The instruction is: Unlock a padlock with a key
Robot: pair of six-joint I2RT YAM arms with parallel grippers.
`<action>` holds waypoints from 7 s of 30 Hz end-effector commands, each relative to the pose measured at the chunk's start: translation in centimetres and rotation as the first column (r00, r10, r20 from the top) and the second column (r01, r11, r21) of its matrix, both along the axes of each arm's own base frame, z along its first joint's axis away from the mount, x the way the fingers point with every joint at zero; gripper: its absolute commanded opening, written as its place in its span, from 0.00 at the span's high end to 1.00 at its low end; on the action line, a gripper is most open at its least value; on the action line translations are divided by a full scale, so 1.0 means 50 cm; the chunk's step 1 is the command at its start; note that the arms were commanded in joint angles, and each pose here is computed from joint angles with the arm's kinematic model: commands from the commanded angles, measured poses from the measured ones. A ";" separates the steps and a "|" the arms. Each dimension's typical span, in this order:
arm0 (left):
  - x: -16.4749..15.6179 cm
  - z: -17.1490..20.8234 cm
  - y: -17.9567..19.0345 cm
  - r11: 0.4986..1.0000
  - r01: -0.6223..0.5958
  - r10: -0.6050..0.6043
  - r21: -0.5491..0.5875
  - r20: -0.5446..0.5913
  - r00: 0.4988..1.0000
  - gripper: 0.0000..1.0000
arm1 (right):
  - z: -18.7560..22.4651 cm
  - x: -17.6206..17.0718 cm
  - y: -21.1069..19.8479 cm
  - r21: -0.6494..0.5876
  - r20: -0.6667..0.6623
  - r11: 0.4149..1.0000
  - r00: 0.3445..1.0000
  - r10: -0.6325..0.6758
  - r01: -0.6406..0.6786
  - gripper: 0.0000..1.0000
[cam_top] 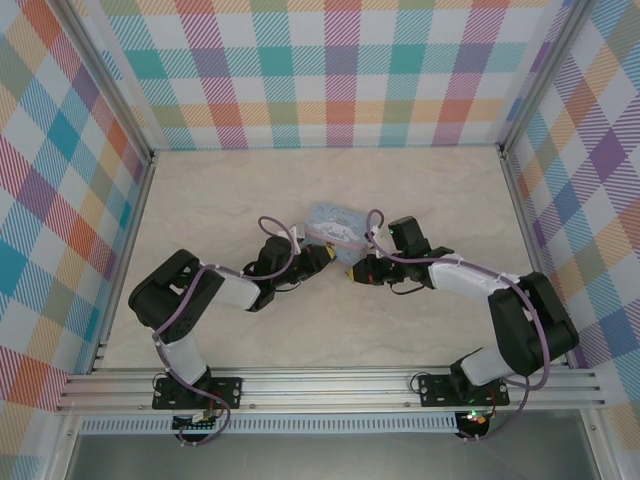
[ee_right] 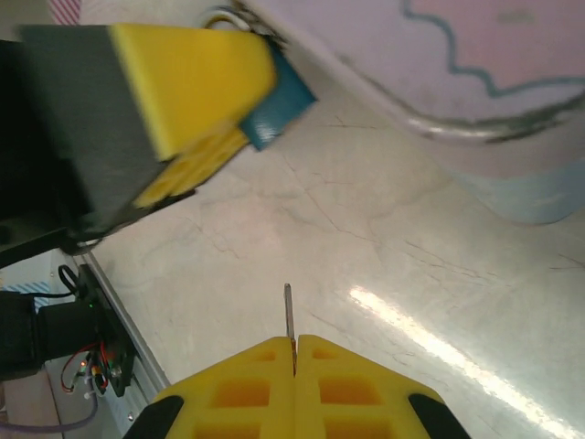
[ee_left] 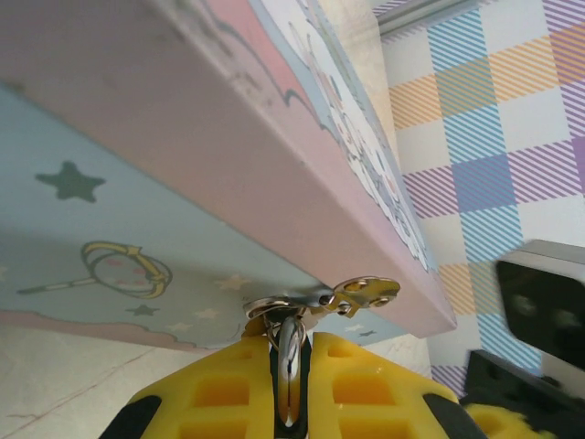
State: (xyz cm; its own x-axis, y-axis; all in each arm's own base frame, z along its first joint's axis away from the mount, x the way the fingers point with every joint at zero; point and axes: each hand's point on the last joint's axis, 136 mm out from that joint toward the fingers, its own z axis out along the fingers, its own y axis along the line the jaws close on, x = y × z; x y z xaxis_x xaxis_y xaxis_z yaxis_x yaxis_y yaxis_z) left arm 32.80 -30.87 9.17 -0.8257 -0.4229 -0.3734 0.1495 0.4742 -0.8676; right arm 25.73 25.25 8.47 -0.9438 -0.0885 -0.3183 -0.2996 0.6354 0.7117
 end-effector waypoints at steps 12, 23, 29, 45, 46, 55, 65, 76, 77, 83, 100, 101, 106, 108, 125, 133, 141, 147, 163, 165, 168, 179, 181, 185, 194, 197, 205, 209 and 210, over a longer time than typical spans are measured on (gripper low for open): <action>-0.011 0.073 -0.036 0.993 0.101 -0.096 -0.054 0.090 0.991 1.00 | 0.006 0.075 -0.004 0.119 0.050 0.993 0.999 0.008 -0.014 0.96; 0.007 0.103 -0.051 0.988 0.084 -0.072 -0.130 0.094 0.993 1.00 | 0.043 0.012 0.005 0.272 0.022 0.961 0.999 0.040 -0.045 0.96; 0.003 0.116 -0.059 0.982 0.105 -0.089 -0.160 0.105 0.990 1.00 | 0.054 0.031 0.010 0.289 0.028 0.957 1.000 0.013 -0.021 0.96; -0.001 0.142 -0.067 0.970 0.124 -0.099 -0.207 0.126 0.987 1.00 | 0.069 0.073 0.021 0.323 0.043 0.946 0.999 -0.020 0.005 0.96; -0.002 0.142 -0.067 0.970 0.126 -0.101 -0.208 0.127 0.987 1.00 | 0.069 0.074 0.021 0.324 0.043 0.946 0.999 -0.020 0.005 0.96; -0.001 0.145 -0.066 0.969 0.122 -0.096 -0.215 0.126 0.987 1.00 | 0.068 0.085 0.017 0.320 0.044 0.947 0.998 -0.047 0.030 0.96; -0.002 0.130 -0.066 0.972 0.116 -0.095 -0.204 0.112 0.989 1.00 | 0.080 0.093 0.008 0.350 0.050 0.936 0.997 -0.057 0.036 0.96; -0.005 0.133 -0.075 0.968 0.131 -0.108 -0.214 0.115 0.987 1.00 | 0.075 0.097 0.017 0.376 0.034 0.926 0.998 -0.043 0.027 0.96; -0.005 0.134 -0.077 0.967 0.133 -0.111 -0.216 0.114 0.987 1.00 | 0.073 0.098 0.019 0.376 0.034 0.926 0.999 -0.041 0.025 0.96; -0.007 0.150 -0.083 0.956 0.137 -0.111 -0.261 0.111 0.988 1.00 | 0.070 0.113 0.022 0.386 0.048 0.922 0.997 -0.057 0.034 0.96; -0.020 0.161 -0.089 0.940 0.169 -0.142 -0.296 0.110 0.984 1.00 | 0.064 0.145 0.019 0.476 0.063 0.879 0.996 -0.064 0.027 0.96; -0.022 0.159 -0.091 0.940 0.178 -0.151 -0.291 0.113 0.982 1.00 | 0.065 0.146 0.020 0.478 0.062 0.878 0.996 -0.060 0.023 0.96; -0.032 0.145 -0.098 0.939 0.220 -0.193 -0.264 0.122 0.973 1.00 | 0.071 0.159 0.015 0.481 0.073 0.877 0.995 -0.064 0.021 0.96; -0.037 0.140 -0.099 0.940 0.231 -0.206 -0.253 0.123 0.971 1.00 | 0.072 0.167 0.007 0.478 0.073 0.878 0.995 -0.075 0.031 0.96; -0.032 0.162 -0.109 0.919 0.247 -0.214 -0.308 0.139 0.967 1.00 | 0.026 0.183 -0.007 0.460 0.053 0.885 0.992 -0.113 0.076 0.95; -0.029 0.181 -0.113 0.909 0.250 -0.214 -0.334 0.143 0.966 1.00 | 0.014 0.187 -0.005 0.476 0.049 0.876 0.992 -0.112 0.076 0.94; -0.027 0.172 -0.112 0.912 0.242 -0.208 -0.330 0.136 0.969 1.00 | 0.016 0.191 -0.010 0.488 0.047 0.869 0.992 -0.118 0.080 0.95; -0.025 0.178 -0.117 0.901 0.249 -0.213 -0.356 0.139 0.967 1.00 | 0.040 0.194 -0.004 0.550 0.052 0.833 0.993 -0.110 0.063 0.96; -0.021 0.136 -0.114 0.928 0.224 -0.200 -0.298 0.112 0.973 1.00 | 0.102 0.200 0.009 0.601 0.073 0.799 0.992 -0.105 0.041 0.96; -0.021 0.129 -0.112 0.931 0.218 -0.195 -0.292 0.108 0.975 1.00 | 0.107 0.198 0.009 0.598 0.077 0.801 0.992 -0.104 0.038 0.96; -0.017 0.124 -0.111 0.935 0.206 -0.183 -0.290 0.106 0.977 1.00 | 0.112 0.194 0.008 0.597 0.082 0.801 0.991 -0.108 0.038 0.96; -0.013 0.121 -0.116 0.934 0.221 -0.193 -0.279 0.126 0.973 1.00 | 0.098 0.191 0.004 0.594 0.037 0.801 0.992 -0.122 0.076 0.96; -0.017 0.124 -0.120 0.929 0.235 -0.207 -0.285 0.127 0.970 1.00 | 0.094 0.192 0.006 0.592 0.041 0.803 0.992 -0.119 0.071 0.96; -0.030 0.144 -0.124 0.914 0.275 -0.242 -0.298 0.143 0.960 1.00 | 0.090 0.197 0.009 0.592 0.071 0.805 0.991 -0.111 0.047 0.96; -0.051 0.132 -0.112 0.925 0.299 -0.272 -0.234 0.143 0.952 1.00 | 0.074 0.213 -0.009 0.582 0.087 0.811 0.988 -0.129 0.055 0.96; -0.050 0.126 -0.109 0.927 0.293 -0.267 -0.233 0.137 0.954 1.00 | 0.073 0.213 -0.010 0.577 0.086 0.815 0.989 -0.125 0.053 0.96; -0.032 0.131 -0.101 0.935 0.252 -0.223 -0.250 0.139 0.965 1.00 | 0.058 0.206 -0.029 0.569 0.067 0.819 0.987 -0.146 0.083 0.96; -0.028 0.135 -0.105 0.933 0.252 -0.223 -0.257 0.140 0.965 1.00 | 0.053 0.203 -0.030 0.568 0.057 0.818 0.987 -0.148 0.090 0.96; -0.027 0.134 -0.106 0.933 0.250 -0.221 -0.259 0.138 0.966 1.00 | 0.054 0.202 -0.029 0.569 0.059 0.817 0.987 -0.149 0.089 0.96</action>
